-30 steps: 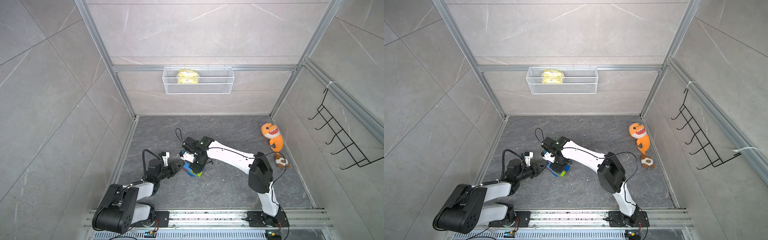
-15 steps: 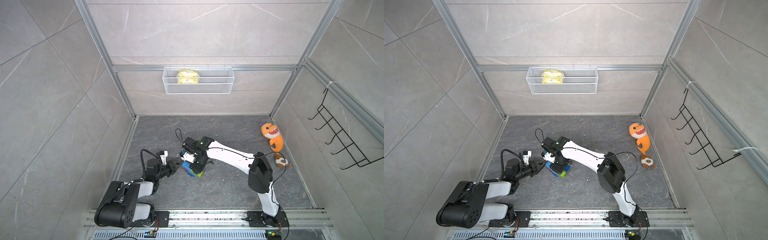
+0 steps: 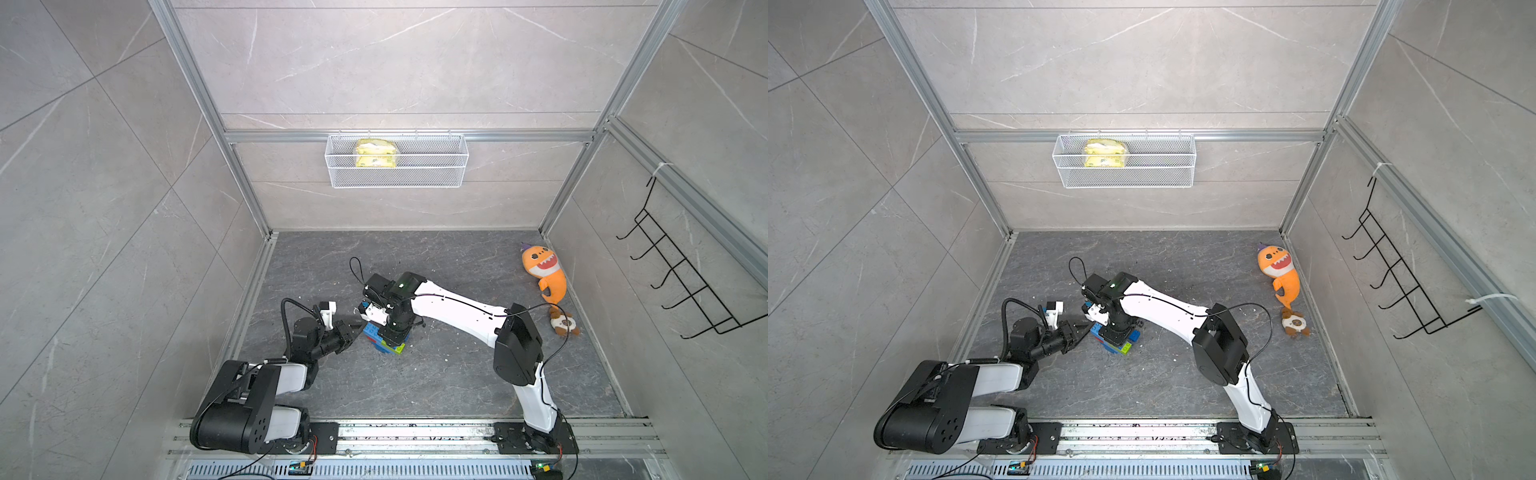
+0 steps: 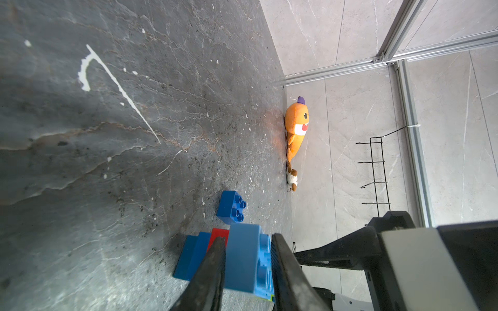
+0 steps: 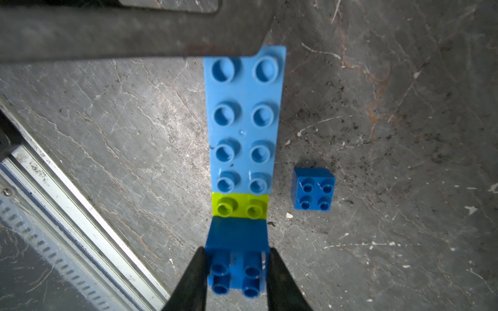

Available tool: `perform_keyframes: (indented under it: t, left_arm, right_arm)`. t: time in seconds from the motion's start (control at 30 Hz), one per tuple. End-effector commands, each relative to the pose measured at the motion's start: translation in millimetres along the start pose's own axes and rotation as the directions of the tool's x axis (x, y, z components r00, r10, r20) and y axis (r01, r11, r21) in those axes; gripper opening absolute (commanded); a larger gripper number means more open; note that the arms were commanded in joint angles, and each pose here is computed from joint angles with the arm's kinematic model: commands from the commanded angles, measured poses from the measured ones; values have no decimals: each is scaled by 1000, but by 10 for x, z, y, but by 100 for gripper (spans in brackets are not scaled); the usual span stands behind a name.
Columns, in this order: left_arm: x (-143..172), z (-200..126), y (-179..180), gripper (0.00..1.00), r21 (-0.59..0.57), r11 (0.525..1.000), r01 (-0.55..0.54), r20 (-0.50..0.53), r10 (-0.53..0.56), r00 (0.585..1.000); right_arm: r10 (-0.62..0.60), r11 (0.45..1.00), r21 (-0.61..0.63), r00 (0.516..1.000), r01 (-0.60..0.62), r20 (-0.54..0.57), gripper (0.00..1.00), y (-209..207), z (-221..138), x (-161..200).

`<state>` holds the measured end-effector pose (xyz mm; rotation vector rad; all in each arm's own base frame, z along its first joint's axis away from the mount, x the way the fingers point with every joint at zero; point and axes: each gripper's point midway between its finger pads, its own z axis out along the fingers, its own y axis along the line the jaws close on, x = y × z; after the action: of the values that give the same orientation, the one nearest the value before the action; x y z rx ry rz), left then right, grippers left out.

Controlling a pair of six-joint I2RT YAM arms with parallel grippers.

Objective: Assemble a heart with lego
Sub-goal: Assemble the lego brick with the lego brick.

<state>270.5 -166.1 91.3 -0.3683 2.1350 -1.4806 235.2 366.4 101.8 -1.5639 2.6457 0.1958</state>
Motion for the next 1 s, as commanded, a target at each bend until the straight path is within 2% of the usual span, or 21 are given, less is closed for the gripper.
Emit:
perform_keyframes:
  t: [0.0,0.3,0.67,0.97]
  left_arm:
    - [-4,-11,-98,33,41,998,-41,-3,41,999]
    - [76,41,-138,33,67,997,-27,-67,31,997]
    - [86,61,-86,31,60,998,-16,-69,20,997]
    - [137,80,-33,35,64,998,14,-93,-8,996]
  right_arm:
    - [13,999,32,997,-11,-75,33,-74,296,76]
    - [14,999,34,997,-11,-76,33,-76,290,60]
    - [14,999,35,996,-11,-83,33,-80,302,67]
    - [15,999,34,996,-12,-87,33,-82,316,55]
